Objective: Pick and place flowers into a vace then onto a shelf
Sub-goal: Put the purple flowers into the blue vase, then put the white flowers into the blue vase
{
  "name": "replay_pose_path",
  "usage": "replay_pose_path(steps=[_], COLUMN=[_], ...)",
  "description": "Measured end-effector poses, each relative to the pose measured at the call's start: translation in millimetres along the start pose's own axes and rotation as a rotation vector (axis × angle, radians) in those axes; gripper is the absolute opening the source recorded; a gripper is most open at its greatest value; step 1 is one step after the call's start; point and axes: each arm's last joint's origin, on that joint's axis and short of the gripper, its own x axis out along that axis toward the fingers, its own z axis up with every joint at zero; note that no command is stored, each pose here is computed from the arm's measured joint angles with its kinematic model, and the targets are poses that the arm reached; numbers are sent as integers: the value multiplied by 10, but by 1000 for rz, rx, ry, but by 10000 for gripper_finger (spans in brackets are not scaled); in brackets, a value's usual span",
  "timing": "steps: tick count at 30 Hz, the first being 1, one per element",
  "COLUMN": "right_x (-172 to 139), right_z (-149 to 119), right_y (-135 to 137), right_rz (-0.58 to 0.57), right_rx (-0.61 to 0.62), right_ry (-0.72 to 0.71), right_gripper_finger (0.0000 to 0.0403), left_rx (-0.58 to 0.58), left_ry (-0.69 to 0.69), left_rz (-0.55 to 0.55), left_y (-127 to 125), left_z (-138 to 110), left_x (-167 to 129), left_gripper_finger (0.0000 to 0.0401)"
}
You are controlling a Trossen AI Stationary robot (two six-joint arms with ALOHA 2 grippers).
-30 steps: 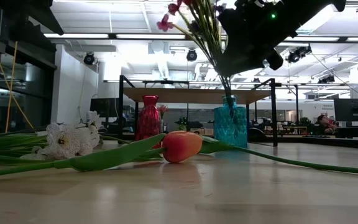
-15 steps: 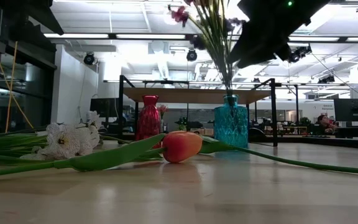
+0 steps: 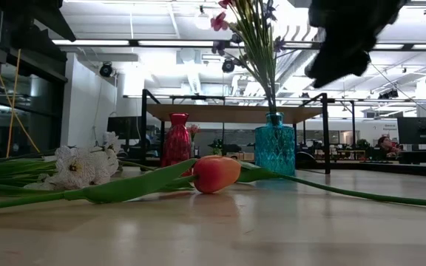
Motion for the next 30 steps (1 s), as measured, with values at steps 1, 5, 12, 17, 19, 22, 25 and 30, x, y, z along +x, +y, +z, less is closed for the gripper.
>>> replay_pose_path(steps=[1,5,12,17,19,22,25,30], right_x=[-25,-120,-235,-338,-374,-388,-377,-312], right_z=[-28,-139,-299,-485,-569,-690,-800,-961], right_y=[-14,-48,172,449,550,665,750,891], right_rz=[25,126,287,337,337,315,296,298], right_rx=[11,97,231,187,173,177,196,191], right_ry=[48,249,409,358,312,264,260,286], right_gripper_finger=[207,206,206,206,206,206,206,206], left_rx=[0,-1,-34,-36,-36,-47,-99,-199], left_ry=[0,0,1,5,5,6,22,156], left_rz=[0,0,-2,-7,-8,-8,-28,-174], left_y=[0,0,-1,-2,-2,-3,-8,-60], left_z=[0,0,0,-1,-2,-2,-6,-37], left_x=[0,0,0,0,0,0,0,0], left_gripper_finger=[386,386,386,386,386,386,386,386])
